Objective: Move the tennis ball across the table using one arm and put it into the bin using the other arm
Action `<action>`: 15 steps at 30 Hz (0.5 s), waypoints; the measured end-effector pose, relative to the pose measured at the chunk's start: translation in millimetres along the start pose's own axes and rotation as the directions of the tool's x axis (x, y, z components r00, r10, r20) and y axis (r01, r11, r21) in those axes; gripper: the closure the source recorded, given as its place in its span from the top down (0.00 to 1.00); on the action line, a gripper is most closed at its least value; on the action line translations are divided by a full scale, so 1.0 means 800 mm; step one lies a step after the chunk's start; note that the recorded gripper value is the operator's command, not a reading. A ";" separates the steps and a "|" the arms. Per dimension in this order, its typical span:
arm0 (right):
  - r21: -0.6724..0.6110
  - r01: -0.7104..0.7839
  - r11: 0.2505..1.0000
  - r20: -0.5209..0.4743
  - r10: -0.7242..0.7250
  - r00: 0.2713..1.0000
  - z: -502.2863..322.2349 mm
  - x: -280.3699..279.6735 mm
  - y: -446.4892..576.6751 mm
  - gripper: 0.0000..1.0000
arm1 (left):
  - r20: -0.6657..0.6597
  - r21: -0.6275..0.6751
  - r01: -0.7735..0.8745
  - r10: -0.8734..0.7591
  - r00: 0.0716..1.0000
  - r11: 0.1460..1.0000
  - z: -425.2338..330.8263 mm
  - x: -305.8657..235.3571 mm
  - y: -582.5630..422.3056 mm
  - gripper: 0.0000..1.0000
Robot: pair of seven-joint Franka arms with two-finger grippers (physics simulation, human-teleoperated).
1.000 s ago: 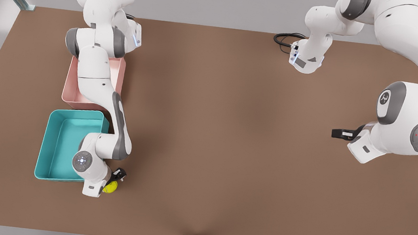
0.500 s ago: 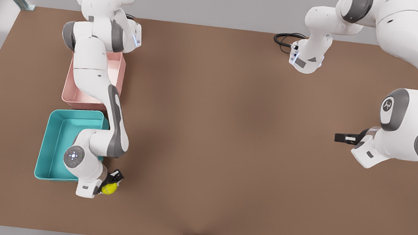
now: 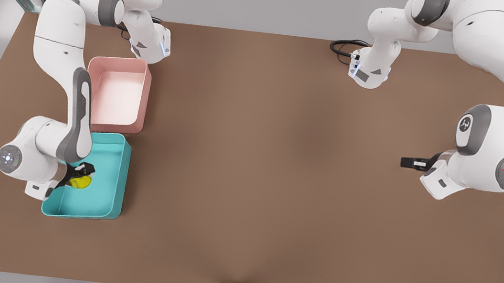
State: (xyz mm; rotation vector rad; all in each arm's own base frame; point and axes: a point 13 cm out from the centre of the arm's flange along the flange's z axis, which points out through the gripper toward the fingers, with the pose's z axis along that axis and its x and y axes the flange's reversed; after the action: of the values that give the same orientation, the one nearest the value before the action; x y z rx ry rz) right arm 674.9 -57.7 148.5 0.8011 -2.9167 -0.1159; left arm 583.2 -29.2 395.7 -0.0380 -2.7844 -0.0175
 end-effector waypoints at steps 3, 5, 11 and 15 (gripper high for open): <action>-0.016 0.018 1.000 -0.017 -0.018 1.000 0.007 0.002 0.007 1.00 | -0.002 -0.001 0.000 0.000 1.000 1.000 -0.002 0.003 0.000 1.00; -0.021 0.035 0.999 -0.012 -0.035 0.999 0.001 -0.010 0.021 1.00 | -0.003 -0.001 0.000 0.000 1.000 1.000 -0.002 0.004 -0.001 1.00; 0.087 0.136 0.987 0.015 -0.138 0.990 -0.190 -0.116 0.193 1.00 | -0.010 -0.001 0.002 -0.002 1.000 1.000 -0.002 0.006 0.000 1.00; 0.072 -0.032 0.997 0.053 0.028 0.998 -0.349 -0.003 0.194 1.00 | -0.014 -0.002 0.003 -0.003 1.000 1.000 -0.003 0.010 0.001 1.00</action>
State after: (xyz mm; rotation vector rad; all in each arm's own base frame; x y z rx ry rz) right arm 635.3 64.9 440.6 0.7763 -2.9966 -0.0282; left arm 576.8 -28.0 401.0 -0.0334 -2.7708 -0.0210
